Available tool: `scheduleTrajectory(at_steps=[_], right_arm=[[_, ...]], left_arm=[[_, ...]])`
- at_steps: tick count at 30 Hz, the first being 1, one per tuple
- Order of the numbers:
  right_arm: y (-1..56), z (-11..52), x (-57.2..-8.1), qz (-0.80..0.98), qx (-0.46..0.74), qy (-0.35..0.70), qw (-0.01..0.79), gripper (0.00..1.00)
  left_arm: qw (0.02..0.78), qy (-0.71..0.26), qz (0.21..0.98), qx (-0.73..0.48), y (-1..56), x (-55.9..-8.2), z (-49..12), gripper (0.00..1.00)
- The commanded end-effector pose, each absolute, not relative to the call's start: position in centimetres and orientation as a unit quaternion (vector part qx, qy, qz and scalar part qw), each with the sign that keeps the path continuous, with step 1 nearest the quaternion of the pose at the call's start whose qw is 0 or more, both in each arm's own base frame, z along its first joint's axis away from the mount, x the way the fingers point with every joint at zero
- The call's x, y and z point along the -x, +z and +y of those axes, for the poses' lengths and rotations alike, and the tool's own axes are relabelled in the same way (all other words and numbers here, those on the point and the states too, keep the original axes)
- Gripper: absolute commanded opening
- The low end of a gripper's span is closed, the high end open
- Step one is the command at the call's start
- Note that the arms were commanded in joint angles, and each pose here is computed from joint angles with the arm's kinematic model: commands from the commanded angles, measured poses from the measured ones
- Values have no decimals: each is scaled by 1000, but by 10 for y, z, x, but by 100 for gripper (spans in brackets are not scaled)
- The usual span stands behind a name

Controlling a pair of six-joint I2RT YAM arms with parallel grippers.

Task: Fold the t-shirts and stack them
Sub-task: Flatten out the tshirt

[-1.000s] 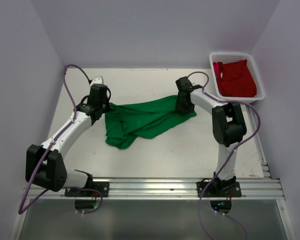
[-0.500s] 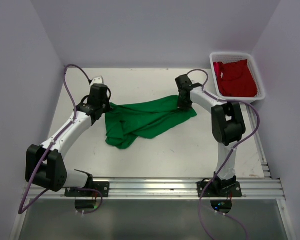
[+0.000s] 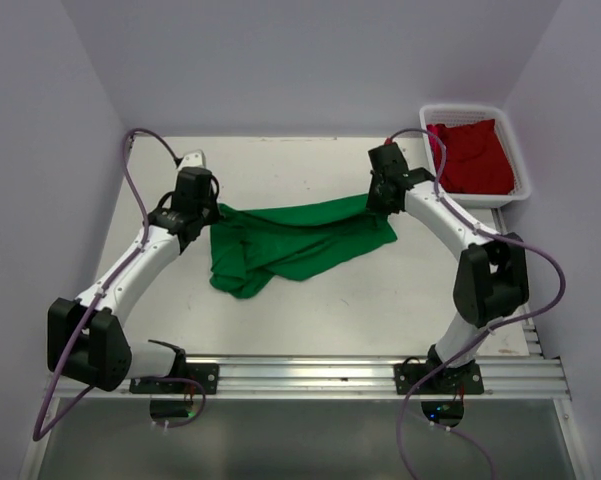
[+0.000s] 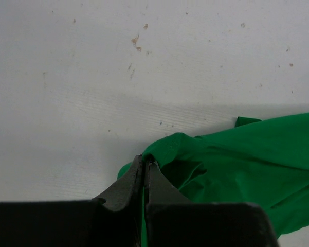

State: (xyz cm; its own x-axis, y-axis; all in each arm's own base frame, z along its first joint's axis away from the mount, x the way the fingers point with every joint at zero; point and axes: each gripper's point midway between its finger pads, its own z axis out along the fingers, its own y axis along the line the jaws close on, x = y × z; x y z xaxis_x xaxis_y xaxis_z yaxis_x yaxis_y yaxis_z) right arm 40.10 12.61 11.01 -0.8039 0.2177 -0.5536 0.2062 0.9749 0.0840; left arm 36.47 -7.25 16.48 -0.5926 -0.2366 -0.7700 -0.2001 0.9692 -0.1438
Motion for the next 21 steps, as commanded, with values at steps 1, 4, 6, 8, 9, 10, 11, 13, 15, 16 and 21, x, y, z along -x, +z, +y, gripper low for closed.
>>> scheduleTrajectory(at_steps=[1,4,6,8,9,10,11,13,15,16,21], right_arm=[[146,119,-399,940,-107,15,322,0],[162,117,-392,936,-105,20,334,0],[172,113,-384,935,-105,17,339,0],[190,105,-374,929,-109,15,354,0],[195,103,-371,926,-108,14,362,0],[203,98,-368,921,-110,10,372,0],[213,94,-361,918,-112,9,380,0],[223,89,-358,913,-113,6,391,0],[228,86,-357,910,-113,-1,399,0],[228,85,-358,910,-112,-5,399,0],[218,87,-364,915,-109,-11,389,0]], left_arm=[[467,-13,875,127,190,-374,-65,0],[457,-7,880,130,185,-374,-64,0],[451,-2,883,131,183,-373,-63,0],[442,4,888,129,182,-371,-62,0],[441,8,888,130,182,-371,-60,0],[438,12,890,127,181,-370,-59,0],[435,15,892,124,177,-369,-59,6],[426,21,896,121,168,-370,-57,17],[409,24,904,125,153,-374,-57,18],[405,22,904,133,148,-377,-58,17],[415,11,895,162,129,-419,-65,0]])
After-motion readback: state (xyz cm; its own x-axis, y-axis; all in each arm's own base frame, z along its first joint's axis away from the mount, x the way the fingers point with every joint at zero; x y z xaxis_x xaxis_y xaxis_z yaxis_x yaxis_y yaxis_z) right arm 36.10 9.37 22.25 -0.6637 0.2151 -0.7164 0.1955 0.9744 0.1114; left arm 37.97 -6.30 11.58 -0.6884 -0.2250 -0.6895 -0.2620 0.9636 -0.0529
